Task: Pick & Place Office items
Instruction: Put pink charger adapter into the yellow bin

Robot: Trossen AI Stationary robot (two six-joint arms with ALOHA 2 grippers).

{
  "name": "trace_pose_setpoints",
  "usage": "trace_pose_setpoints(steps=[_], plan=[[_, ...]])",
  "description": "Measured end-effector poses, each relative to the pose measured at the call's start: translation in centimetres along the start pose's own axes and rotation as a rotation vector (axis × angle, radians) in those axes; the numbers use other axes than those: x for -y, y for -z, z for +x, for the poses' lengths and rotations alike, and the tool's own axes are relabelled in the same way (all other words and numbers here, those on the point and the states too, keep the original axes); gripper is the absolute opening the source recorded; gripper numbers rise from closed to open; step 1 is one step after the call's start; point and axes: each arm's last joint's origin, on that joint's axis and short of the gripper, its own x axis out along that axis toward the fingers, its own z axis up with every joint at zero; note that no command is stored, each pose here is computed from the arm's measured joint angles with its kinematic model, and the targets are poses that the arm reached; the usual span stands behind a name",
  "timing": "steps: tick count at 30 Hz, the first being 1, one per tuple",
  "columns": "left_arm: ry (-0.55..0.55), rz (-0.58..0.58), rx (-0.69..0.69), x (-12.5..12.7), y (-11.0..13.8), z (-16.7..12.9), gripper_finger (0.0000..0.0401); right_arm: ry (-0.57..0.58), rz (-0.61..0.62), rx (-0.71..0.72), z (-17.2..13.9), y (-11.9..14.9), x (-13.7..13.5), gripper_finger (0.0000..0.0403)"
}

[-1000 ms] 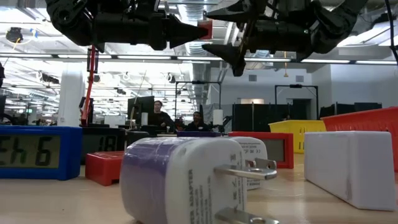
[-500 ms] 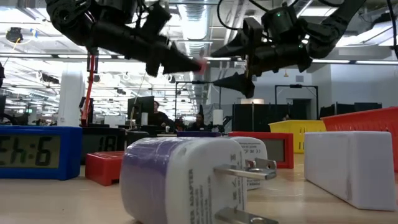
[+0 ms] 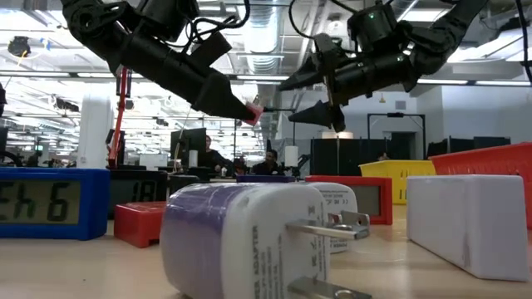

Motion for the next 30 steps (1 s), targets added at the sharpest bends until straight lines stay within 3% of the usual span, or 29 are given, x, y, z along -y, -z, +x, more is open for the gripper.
trace_pose_setpoints(steps=[3,9,16,25,30], plan=[[0.003,0.003,-0.018,0.0,0.2,0.0,0.0131,0.0,-0.021,-0.027,0.5,-0.5,-1.1,0.0344],[0.008,0.016,-0.044,0.0,-0.6,0.3,0.013,0.21,-0.106,-0.13,1.8,-2.1,-3.3,0.0328],[-0.001,0.02,-0.055,0.0,-0.7,0.3,0.0131,0.179,-0.083,-0.114,2.6,-2.8,-4.8,0.0318],[-0.003,0.015,-0.043,0.0,-0.8,0.3,0.0131,0.21,-0.049,-0.146,5.6,-1.2,-3.8,0.0317],[-0.001,0.022,-0.057,0.0,-0.7,0.3,0.0131,0.209,-0.074,-0.152,6.5,-1.7,-4.1,0.0314]])
